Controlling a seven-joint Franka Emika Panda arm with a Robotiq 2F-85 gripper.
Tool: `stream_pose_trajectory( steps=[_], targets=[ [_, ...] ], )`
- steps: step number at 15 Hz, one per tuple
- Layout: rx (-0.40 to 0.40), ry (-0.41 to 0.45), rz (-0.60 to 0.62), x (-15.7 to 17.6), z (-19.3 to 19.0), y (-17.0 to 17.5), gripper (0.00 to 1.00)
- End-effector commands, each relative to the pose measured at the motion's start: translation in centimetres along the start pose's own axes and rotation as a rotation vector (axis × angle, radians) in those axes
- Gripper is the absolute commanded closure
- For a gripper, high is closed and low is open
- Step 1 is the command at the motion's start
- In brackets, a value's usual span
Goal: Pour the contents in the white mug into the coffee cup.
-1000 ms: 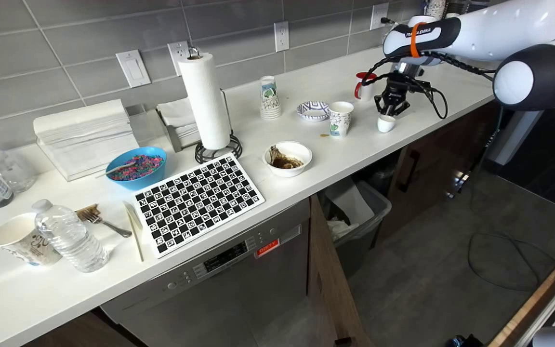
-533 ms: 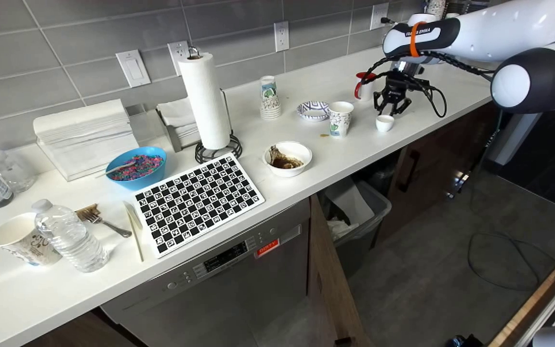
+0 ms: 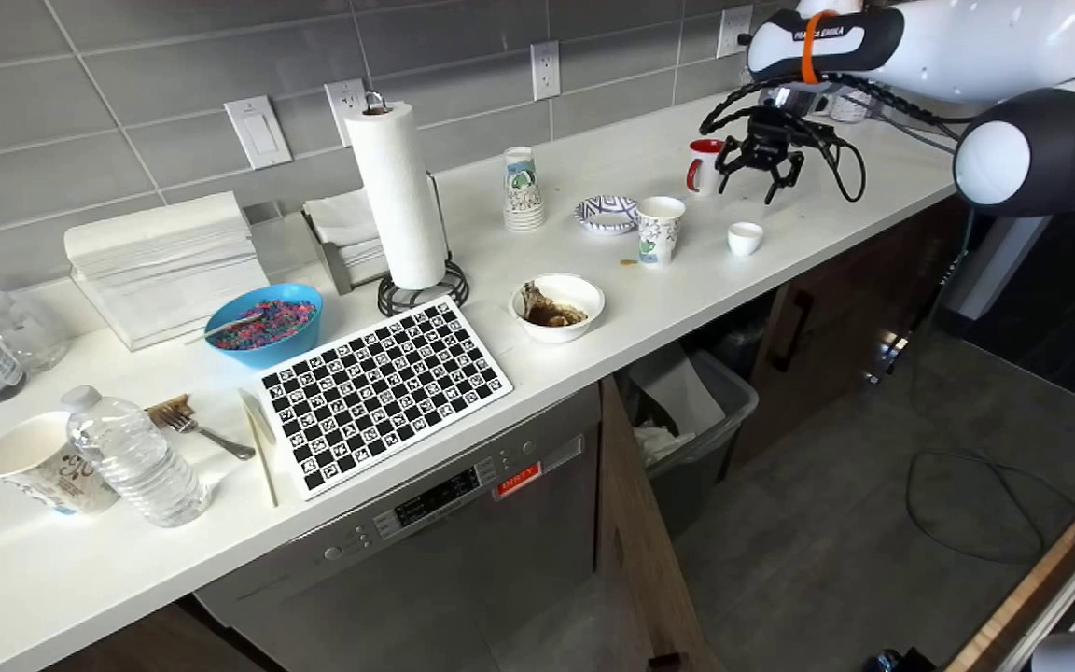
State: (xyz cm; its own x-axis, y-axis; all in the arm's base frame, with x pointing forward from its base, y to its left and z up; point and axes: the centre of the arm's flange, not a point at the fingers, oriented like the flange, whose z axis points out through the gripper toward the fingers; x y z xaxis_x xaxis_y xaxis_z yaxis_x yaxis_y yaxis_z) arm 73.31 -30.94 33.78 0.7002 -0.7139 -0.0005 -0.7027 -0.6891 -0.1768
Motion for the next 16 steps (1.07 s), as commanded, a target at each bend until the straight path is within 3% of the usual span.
stream_pose_trajectory(
  steps=[1,4,10,15,16],
  targets=[
    [0.002,0.072,-0.020,-0.7,-4.4,-1.5,0.00],
    [0.040,0.113,-0.091,-2.4,-8.0,-2.5,0.00],
    [0.134,0.109,-0.447,-7.3,-13.5,-4.3,0.00],
    [0.122,0.075,-0.604,-10.3,-15.2,-4.8,0.00],
    [0.126,0.116,-0.554,-6.2,-15.6,-7.0,0.00]
  ],
)
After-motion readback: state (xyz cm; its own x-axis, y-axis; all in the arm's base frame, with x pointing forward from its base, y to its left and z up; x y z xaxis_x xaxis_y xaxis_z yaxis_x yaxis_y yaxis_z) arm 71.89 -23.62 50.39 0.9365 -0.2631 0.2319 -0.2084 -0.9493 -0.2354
